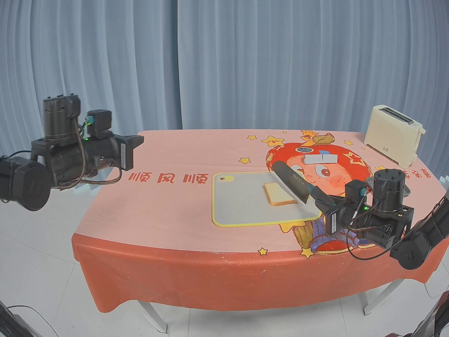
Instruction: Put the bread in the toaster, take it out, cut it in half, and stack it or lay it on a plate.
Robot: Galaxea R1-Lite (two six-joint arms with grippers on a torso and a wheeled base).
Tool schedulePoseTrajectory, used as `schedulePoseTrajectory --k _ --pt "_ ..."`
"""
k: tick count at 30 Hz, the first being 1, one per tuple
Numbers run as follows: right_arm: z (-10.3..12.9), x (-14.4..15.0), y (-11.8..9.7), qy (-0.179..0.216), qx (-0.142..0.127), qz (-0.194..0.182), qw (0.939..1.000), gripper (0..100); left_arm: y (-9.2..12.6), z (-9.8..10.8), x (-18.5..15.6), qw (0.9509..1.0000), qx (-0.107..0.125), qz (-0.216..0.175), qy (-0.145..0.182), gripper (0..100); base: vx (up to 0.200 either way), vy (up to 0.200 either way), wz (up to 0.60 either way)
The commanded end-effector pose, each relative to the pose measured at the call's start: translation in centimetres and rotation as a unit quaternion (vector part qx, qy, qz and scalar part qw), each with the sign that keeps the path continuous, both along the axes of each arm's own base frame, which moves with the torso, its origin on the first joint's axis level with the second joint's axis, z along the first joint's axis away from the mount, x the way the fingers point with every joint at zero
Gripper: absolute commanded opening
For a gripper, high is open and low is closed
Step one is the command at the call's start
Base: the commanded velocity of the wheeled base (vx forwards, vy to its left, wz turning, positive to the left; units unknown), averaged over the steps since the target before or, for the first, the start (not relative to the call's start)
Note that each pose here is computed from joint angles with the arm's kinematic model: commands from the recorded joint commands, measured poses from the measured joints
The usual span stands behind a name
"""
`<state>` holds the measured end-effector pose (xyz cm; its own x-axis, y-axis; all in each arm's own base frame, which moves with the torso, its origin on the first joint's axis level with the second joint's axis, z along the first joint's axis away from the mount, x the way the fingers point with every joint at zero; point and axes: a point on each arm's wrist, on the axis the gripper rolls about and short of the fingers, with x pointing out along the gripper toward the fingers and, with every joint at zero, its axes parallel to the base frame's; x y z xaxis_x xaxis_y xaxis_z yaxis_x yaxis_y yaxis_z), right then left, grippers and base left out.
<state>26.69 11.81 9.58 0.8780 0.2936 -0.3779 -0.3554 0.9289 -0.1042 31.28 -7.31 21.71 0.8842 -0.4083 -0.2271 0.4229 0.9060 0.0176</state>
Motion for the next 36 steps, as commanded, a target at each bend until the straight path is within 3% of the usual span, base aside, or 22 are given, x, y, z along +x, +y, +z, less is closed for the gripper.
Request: schedulePoseTrajectory --k 1,6,10,15,16,19,20,23,29,36 --pt "0.1 0.0 0.2 -0.003 0.003 0.005 1.0000 0 1.8 1.5 -5.0 0.9996 -0.007 0.017 -0.022 0 0.000 0.000 0.00" --pt "0.4 -0.1 0.5 -0.008 0.007 0.009 0.9999 0 2.4 1.0 -7.4 0.9995 -0.009 0.023 -0.022 0 0.000 0.000 0.00" --pt "1.3 -0.3 0.6 -0.022 0.014 0.011 0.9996 0 2.8 0.6 -9.6 0.9983 -0.037 0.025 -0.038 0 0.000 0.000 0.00" --pt "1.4 -0.3 0.9 -0.024 0.016 0.014 0.9995 0 3.1 -2.1 -11.3 0.9975 -0.061 0.030 -0.019 0 0.000 0.000 0.00" --pt "1.6 -0.2 1.2 -0.028 0.018 0.018 0.9993 0 3.3 -2.4 -12.2 0.9956 -0.082 0.029 -0.036 0 0.000 0.000 0.00" --pt "1.5 -0.4 1.3 -0.026 0.017 0.020 0.9993 0 3.9 -1.4 -11.9 0.9905 -0.106 0.045 -0.076 0 0.000 0.000 0.00" --pt "1.6 -0.4 1.5 -0.029 0.018 0.021 0.9992 0 5.0 -1.1 -11.5 0.9881 -0.105 0.070 -0.088 0 0.000 0.000 0.00" --pt "1.5 -0.4 1.5 -0.033 0.020 0.021 0.9990 0 5.9 -1.4 -11.3 0.9870 -0.099 0.091 -0.088 0 0.000 0.000 0.00" --pt "1.7 -0.1 1.9 -0.058 0.032 0.024 0.9975 0 5.9 -1.0 -11.4 0.9860 -0.099 0.093 -0.097 0 0.000 0.000 0.00" --pt "1.4 -0.5 2.3 -0.055 0.031 0.031 0.9975 0 6.0 -0.6 -11.3 0.9827 -0.103 0.092 -0.124 0 0.000 0.000 0.00"
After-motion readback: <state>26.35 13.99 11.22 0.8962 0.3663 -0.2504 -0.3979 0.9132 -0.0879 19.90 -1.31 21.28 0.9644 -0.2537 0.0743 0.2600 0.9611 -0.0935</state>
